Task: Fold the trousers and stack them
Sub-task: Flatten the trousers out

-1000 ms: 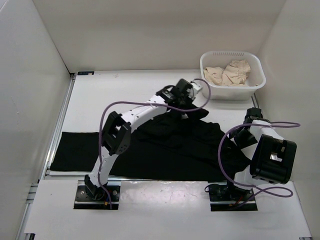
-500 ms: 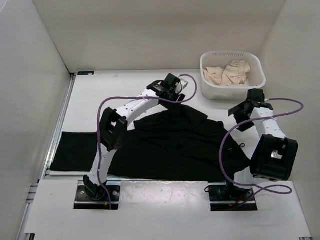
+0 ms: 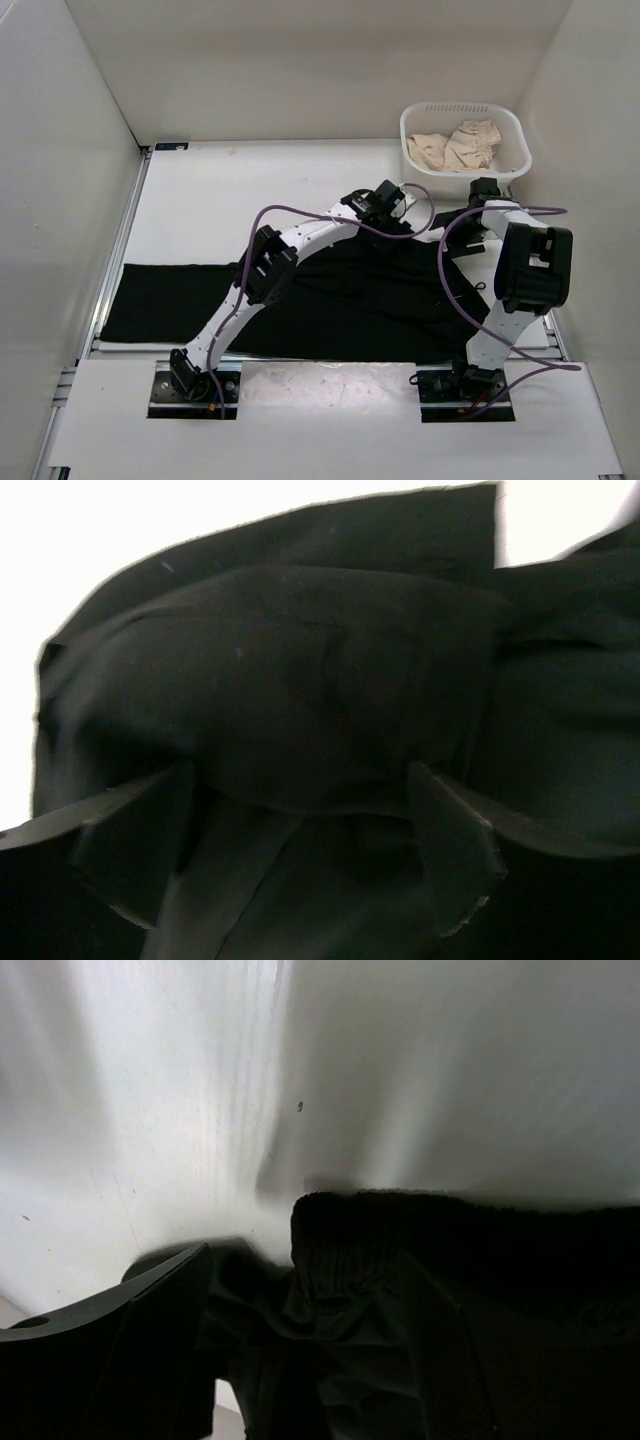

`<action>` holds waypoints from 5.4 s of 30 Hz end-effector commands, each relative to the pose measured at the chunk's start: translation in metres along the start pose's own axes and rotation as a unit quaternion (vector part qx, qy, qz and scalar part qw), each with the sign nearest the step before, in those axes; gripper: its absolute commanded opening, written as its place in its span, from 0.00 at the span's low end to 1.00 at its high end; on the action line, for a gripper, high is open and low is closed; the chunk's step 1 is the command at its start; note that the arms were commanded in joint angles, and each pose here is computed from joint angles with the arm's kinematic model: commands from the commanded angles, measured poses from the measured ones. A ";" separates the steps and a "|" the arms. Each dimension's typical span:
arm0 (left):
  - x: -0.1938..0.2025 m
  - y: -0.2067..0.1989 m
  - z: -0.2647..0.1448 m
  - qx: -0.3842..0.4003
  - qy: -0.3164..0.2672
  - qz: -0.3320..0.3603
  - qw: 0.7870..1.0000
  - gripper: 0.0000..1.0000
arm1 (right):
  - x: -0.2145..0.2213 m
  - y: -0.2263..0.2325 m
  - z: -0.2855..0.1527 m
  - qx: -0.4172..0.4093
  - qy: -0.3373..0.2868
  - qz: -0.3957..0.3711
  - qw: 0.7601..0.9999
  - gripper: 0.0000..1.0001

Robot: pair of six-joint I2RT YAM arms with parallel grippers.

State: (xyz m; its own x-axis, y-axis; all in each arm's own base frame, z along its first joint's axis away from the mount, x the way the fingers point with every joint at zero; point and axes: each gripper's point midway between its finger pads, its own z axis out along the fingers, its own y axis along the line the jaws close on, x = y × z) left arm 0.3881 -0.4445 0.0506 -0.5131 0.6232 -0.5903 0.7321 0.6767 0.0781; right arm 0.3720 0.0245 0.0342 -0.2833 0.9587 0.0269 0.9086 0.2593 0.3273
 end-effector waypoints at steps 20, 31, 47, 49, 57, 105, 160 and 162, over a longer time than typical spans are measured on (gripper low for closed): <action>-0.041 0.158 -0.104 -0.136 -0.083 -0.097 0.982 0.14 | -0.028 -0.017 -0.016 0.024 -0.044 -0.062 0.997 0.00; 0.034 0.306 -0.214 -0.229 -0.056 -0.216 0.947 0.14 | -0.044 -0.041 -0.051 0.034 -0.109 -0.103 0.988 0.00; 0.266 0.458 -0.387 -0.451 0.083 -0.423 0.781 0.14 | -0.087 -0.047 -0.130 0.009 -0.206 -0.115 0.972 0.00; 0.274 0.453 -0.390 -0.458 0.100 -0.423 0.775 0.14 | -0.089 -0.043 -0.142 0.000 -0.219 -0.120 0.968 0.00; 0.315 0.433 -0.313 -0.370 0.200 -0.435 0.796 0.26 | -0.079 -0.037 -0.134 -0.032 -0.195 -0.136 0.971 0.00; 0.337 0.397 -0.319 -0.244 0.212 -0.515 0.794 0.23 | -0.071 -0.039 -0.117 -0.030 -0.172 -0.186 0.967 0.00; 0.417 0.361 -0.379 -0.314 0.195 -0.581 0.725 0.14 | -0.081 -0.034 -0.186 -0.067 -0.237 -0.241 0.939 0.00; 0.420 0.350 -0.370 -0.274 0.224 -0.594 0.722 0.14 | -0.082 -0.027 -0.177 -0.076 -0.223 -0.244 0.941 0.00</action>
State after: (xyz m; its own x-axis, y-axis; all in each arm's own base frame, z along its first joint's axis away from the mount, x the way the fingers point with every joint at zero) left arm 0.2708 0.2157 0.1252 -0.7881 -0.5487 -0.2791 -0.5971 0.7917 0.1295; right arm 0.3106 -0.0716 0.1982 -0.4623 0.7078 -0.5341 0.6312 0.6857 0.3625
